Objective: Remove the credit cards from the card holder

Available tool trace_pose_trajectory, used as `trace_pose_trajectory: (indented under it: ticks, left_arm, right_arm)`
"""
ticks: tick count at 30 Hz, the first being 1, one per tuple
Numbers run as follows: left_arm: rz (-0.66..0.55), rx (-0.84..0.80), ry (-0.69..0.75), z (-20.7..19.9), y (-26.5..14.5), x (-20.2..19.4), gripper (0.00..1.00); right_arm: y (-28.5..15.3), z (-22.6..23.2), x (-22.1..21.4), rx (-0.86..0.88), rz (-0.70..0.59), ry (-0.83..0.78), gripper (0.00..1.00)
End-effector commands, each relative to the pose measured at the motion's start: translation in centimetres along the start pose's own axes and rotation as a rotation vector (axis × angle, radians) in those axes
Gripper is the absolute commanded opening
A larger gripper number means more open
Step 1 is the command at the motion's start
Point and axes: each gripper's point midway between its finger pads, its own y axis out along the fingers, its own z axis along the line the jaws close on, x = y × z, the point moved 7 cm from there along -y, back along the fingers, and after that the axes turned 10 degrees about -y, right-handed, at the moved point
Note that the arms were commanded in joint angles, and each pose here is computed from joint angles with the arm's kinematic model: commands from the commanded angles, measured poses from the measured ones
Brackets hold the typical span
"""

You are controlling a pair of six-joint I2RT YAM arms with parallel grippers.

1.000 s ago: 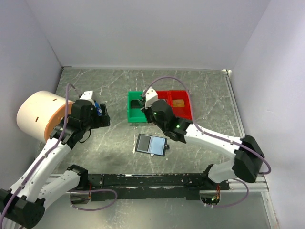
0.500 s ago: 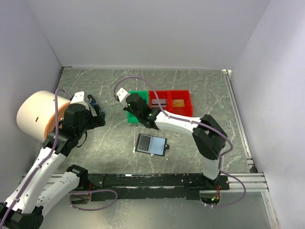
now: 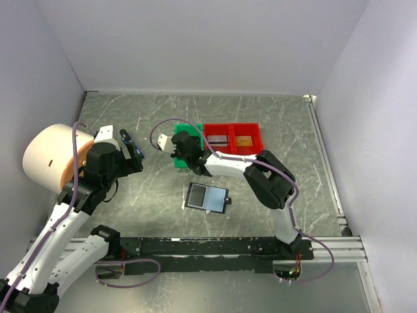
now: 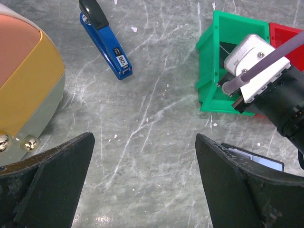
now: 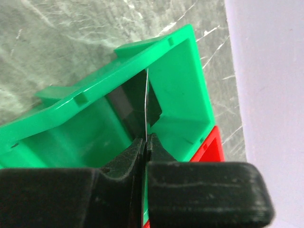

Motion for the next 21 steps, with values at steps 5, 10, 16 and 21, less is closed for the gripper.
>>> trace_pose_trajectory:
  ticks: [5,10,16,21]
  left_arm:
    - [-0.028,0.008,-0.011,0.1,-0.2,0.5,0.99]
    - [-0.03,0.001,-0.01,0.0,-0.2,0.5,0.98]
    - [-0.014,-0.005,-0.003,-0.1,0.1,0.4,0.97]
    - [-0.003,-0.01,0.003,-0.2,0.3,0.2,0.97]
  right_arm:
    - [2.7,-1.4,-0.7,-0.031,-0.019,-0.078,0.0]
    - [4.0,-1.2,-1.4,-0.014,-0.002,-0.15,0.0]
    - [5.3,-0.8,-2.1,-0.004,0.01,-0.209,0.01]
    - [5.7,-0.2,-2.4,0.026,0.015,-0.231,0.06]
